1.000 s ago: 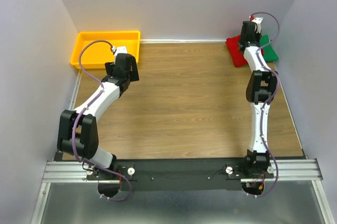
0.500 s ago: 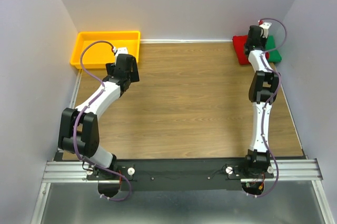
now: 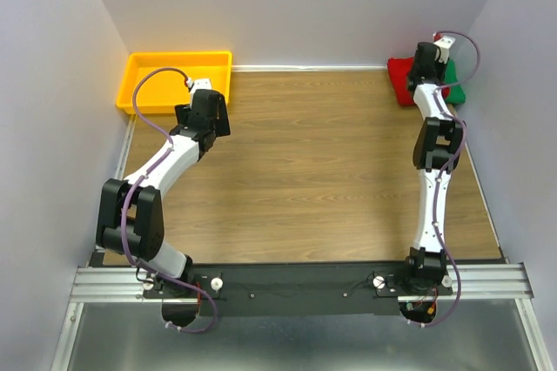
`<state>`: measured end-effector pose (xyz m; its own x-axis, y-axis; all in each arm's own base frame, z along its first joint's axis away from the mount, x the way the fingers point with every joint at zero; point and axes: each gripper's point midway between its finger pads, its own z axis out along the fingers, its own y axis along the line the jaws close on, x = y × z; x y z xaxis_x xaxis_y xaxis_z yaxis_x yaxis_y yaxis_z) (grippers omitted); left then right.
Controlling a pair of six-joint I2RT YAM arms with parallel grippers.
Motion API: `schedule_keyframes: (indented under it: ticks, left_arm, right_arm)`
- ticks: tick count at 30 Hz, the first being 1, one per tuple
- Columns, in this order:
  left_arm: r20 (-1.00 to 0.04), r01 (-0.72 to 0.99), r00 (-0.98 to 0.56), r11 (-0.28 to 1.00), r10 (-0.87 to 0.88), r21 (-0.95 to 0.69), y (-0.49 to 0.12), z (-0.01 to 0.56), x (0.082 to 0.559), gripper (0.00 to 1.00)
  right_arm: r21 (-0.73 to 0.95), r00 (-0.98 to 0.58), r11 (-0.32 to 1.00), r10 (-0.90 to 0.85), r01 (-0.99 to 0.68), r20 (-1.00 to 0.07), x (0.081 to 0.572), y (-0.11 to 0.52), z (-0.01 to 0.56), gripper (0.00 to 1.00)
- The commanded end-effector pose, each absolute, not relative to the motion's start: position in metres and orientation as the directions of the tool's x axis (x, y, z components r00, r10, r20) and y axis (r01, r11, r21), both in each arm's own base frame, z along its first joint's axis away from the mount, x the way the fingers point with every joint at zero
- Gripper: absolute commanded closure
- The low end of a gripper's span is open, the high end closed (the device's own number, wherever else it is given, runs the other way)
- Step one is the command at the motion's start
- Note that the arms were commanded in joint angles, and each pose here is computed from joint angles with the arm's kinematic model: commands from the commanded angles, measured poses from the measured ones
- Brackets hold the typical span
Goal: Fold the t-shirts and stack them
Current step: Neatly place the folded tshirt to the corner, then reset both grippers
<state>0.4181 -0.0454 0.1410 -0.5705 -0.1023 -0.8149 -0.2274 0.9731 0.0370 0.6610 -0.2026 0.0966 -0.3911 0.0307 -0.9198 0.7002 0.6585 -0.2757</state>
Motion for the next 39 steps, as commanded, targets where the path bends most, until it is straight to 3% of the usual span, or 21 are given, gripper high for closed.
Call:
schedule_keyframes:
  ticks: [1,5,7,13,14,15,16,18,21,23,28,29,33,35,39]
  left_arm:
    - [-0.828,-0.226,-0.547,0.974,-0.122,0.006,-0.047,0.153,0.425,0.07]
    - [-0.835,-0.234,-0.536,0.972,-0.125,0.005,-0.045,0.158,0.424,0.07]
    - [-0.842,-0.231,-0.525,0.973,-0.129,-0.005,-0.046,0.164,0.423,0.07]
    - [-0.869,-0.215,-0.472,0.976,-0.145,-0.046,-0.048,0.189,0.417,0.07]
    - [-0.876,-0.211,-0.458,0.976,-0.151,-0.057,-0.049,0.195,0.417,0.07]
    - [-0.889,-0.207,-0.428,0.975,-0.160,-0.075,-0.048,0.207,0.414,0.07]
    - [-0.897,-0.202,-0.410,0.975,-0.165,-0.087,-0.047,0.214,0.412,0.07]
    - [-0.909,-0.194,-0.376,0.975,-0.177,-0.110,-0.046,0.226,0.408,0.07]
    - [-0.937,-0.159,-0.286,0.974,-0.201,-0.160,-0.045,0.255,0.395,0.06]
    - [-0.943,-0.146,-0.252,0.972,-0.215,-0.182,-0.046,0.266,0.388,0.06]
    - [-0.940,-0.085,-0.184,0.957,-0.287,-0.276,-0.050,0.301,0.353,0.06]
    - [-0.938,-0.075,-0.172,0.953,-0.302,-0.294,-0.051,0.305,0.346,0.06]
    - [-0.920,-0.015,-0.085,0.924,-0.382,-0.382,-0.051,0.330,0.310,0.06]
    - [-0.903,0.038,-0.033,0.902,-0.429,-0.430,-0.053,0.343,0.288,0.06]
    - [-0.872,0.143,0.063,0.869,-0.485,-0.473,-0.054,0.359,0.250,0.06]
  right_arm:
    - [-0.224,-0.307,0.582,0.047,0.782,-0.950,0.654,-0.233,0.114,0.63]
    - [-0.215,-0.288,0.561,0.044,0.800,-0.957,0.646,-0.235,0.136,0.48]
    - [-0.217,-0.292,0.562,0.044,0.798,-0.956,0.640,-0.234,0.145,0.46]
    - [-0.090,-0.169,0.598,0.078,0.797,-0.982,0.612,-0.212,0.225,0.31]
    - [-0.110,-0.208,0.620,0.088,0.777,-0.974,0.603,-0.205,0.214,0.29]
    - [-0.066,-0.157,0.631,0.090,0.773,-0.983,0.592,-0.195,0.248,0.29]
    - [-0.052,-0.146,0.635,0.097,0.771,-0.985,0.583,-0.190,0.257,0.22]
    - [-0.058,-0.189,0.660,0.128,0.749,-0.974,0.563,-0.178,0.252,0.21]
    - [0.105,-0.088,0.734,0.219,0.671,-0.972,0.517,-0.148,0.313,0.18]
    - [0.152,-0.072,0.769,0.249,0.621,-0.966,0.491,-0.134,0.330,0.00]
    - [0.268,-0.007,0.848,0.306,0.458,-0.952,0.389,-0.090,0.387,0.00]
    - [0.256,-0.056,0.855,0.313,0.452,-0.948,0.388,-0.086,0.372,0.00]
    - [0.328,0.070,0.893,0.322,0.310,-0.944,0.291,-0.056,0.409,0.00]
    - [0.345,0.065,0.894,0.341,0.286,-0.938,0.265,-0.045,0.395,0.00]
    - [0.402,0.196,0.878,0.360,0.259,-0.912,0.199,-0.041,0.392,0.00]
